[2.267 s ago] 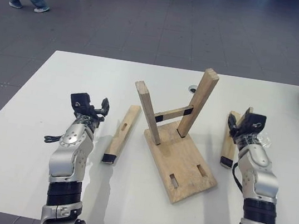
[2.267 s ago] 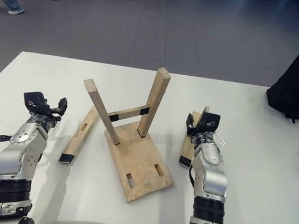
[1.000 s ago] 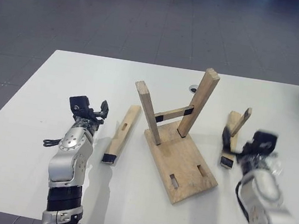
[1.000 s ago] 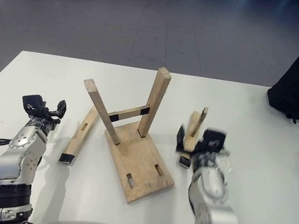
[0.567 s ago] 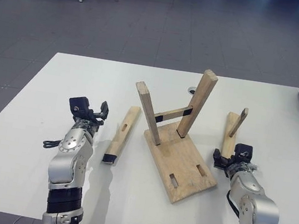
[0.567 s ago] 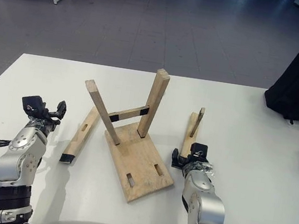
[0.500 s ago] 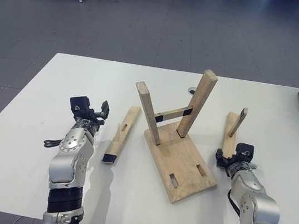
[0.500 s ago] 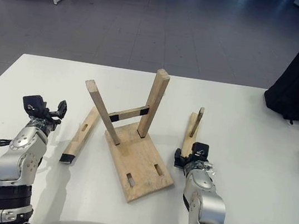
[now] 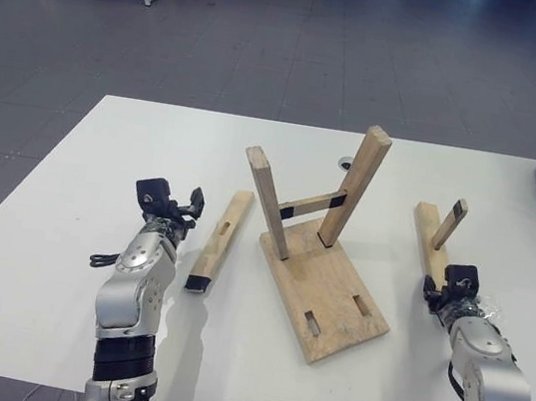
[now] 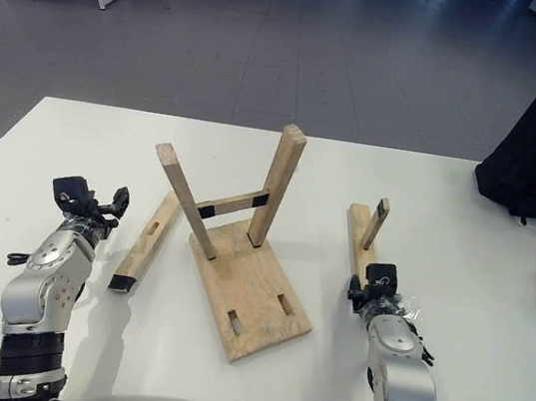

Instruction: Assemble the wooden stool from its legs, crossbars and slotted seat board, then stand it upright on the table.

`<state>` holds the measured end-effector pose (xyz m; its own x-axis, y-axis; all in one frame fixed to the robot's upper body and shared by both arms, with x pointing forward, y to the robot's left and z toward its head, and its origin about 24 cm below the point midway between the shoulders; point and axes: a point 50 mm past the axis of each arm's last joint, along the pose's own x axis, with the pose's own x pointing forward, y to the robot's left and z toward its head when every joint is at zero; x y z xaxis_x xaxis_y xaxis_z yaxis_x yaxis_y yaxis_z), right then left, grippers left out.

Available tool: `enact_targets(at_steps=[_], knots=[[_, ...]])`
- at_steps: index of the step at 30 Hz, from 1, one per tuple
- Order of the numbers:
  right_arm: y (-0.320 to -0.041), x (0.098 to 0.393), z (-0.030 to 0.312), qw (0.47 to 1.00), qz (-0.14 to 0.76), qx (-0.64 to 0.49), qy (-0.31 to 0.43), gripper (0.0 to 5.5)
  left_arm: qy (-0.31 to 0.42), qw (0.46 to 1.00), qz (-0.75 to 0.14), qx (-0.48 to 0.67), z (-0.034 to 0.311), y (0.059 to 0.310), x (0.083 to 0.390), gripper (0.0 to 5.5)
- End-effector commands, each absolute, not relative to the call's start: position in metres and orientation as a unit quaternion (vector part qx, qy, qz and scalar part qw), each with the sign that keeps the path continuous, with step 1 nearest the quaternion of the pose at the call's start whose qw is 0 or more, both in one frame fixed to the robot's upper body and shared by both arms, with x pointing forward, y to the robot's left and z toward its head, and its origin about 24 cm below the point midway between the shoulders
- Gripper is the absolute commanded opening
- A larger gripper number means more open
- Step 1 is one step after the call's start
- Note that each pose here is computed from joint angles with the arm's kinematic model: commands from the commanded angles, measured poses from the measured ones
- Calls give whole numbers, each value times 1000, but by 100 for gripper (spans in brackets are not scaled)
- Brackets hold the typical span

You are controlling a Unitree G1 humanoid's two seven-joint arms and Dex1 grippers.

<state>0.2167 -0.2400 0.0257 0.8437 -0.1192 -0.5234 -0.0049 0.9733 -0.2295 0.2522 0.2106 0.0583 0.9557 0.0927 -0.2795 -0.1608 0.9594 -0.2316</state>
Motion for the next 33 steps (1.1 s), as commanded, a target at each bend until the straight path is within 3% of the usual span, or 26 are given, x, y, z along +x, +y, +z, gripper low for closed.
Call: enact_targets(at_steps=[1,4,5,7,11,14,20,27,33], knots=[[-249,239,58,968,-24,-88,234,207,86,984,-56,-148,95,215,258,375],[-230,271,179,997,42,-62,17,201,41,935,-287,-204,149,217,244,419],[-219,272,207,995,90,-31,-36,201,27,907,-356,-225,165,218,236,427],[-192,265,232,963,243,83,-84,201,-8,838,-469,-280,196,222,229,427],[-144,238,232,832,510,213,-48,201,-23,717,-596,-362,223,214,236,427],[-125,232,231,766,592,249,-17,201,-15,672,-641,-371,230,203,238,427],[-102,229,241,724,639,260,1,201,8,646,-664,-377,229,179,248,427],[-87,222,234,715,646,267,28,201,-11,622,-670,-405,233,177,248,427],[-85,224,227,727,634,262,40,201,-3,589,-686,-427,239,180,241,322]])
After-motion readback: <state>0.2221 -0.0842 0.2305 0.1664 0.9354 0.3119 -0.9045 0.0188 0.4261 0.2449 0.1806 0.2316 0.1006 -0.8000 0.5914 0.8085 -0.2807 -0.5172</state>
